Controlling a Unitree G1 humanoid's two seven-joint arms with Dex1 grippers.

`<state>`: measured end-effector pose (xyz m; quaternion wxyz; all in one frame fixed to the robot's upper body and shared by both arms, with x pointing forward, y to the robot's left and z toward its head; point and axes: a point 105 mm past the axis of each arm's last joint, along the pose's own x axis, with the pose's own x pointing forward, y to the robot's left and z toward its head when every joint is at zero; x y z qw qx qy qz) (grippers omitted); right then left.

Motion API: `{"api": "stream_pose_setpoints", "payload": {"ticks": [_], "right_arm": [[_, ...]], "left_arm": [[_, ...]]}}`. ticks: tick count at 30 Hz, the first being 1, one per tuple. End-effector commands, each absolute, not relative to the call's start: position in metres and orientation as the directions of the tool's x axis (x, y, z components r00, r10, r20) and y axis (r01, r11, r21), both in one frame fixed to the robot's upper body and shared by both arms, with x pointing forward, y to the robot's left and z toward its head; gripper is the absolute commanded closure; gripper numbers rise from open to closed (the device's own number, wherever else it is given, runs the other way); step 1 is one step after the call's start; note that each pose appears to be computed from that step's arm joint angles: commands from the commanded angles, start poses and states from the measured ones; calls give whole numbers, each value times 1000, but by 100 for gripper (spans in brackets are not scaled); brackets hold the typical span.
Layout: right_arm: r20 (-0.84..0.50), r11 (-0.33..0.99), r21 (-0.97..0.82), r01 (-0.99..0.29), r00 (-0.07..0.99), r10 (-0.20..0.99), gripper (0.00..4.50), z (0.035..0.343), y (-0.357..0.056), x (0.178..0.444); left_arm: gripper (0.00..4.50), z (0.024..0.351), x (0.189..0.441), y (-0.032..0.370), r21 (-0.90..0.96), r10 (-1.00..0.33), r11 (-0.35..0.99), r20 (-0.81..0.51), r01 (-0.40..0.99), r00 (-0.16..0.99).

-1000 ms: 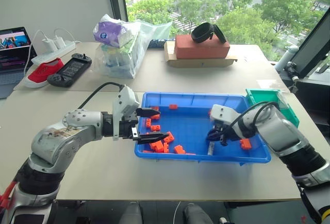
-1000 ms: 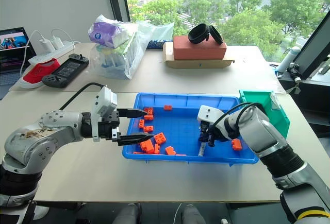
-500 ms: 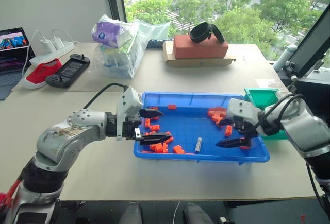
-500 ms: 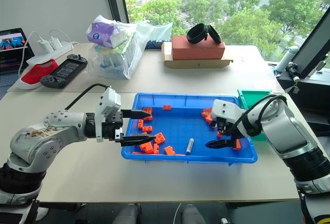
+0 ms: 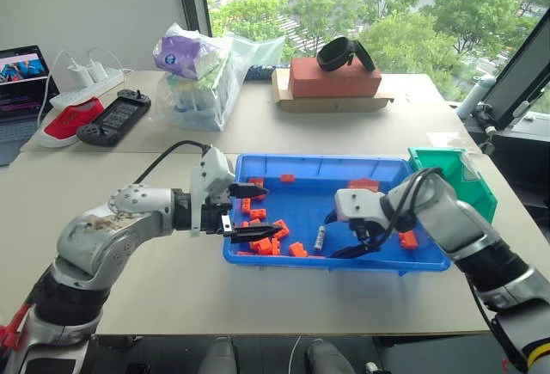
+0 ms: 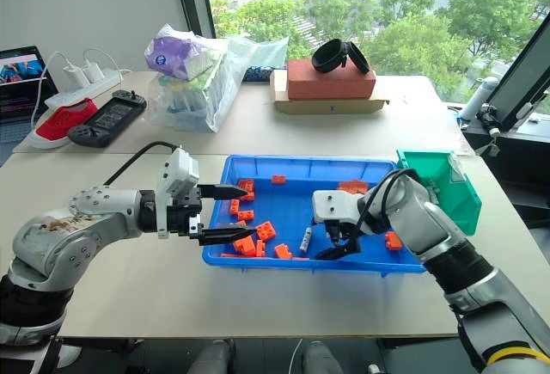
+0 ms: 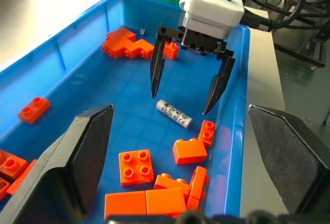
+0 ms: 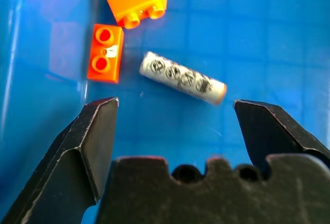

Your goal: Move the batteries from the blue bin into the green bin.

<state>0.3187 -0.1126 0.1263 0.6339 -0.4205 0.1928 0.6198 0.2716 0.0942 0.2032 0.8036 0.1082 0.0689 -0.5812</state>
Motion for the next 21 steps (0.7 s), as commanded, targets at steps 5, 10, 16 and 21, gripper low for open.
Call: {"api": "stream_pose_setpoints", "payload": {"ticks": [5,10,16,21], "right_arm": [[-764,-181,-331,-926,151,627,31,129,-98,336],[-784,-151,-295,-943,149,602,31,122,-109,341],[-781,-73,-258,-963,163,603,129,117,-125,340],[-784,-53,-243,-969,164,599,303,110,-129,336]], "left_arm": [[0,210,265,101,131,-912,322,-222,938,344],[0,209,263,103,131,-906,337,-222,932,359],[0,208,262,102,129,-906,341,-218,931,362],[0,207,264,102,129,-907,341,-217,931,362]]}}
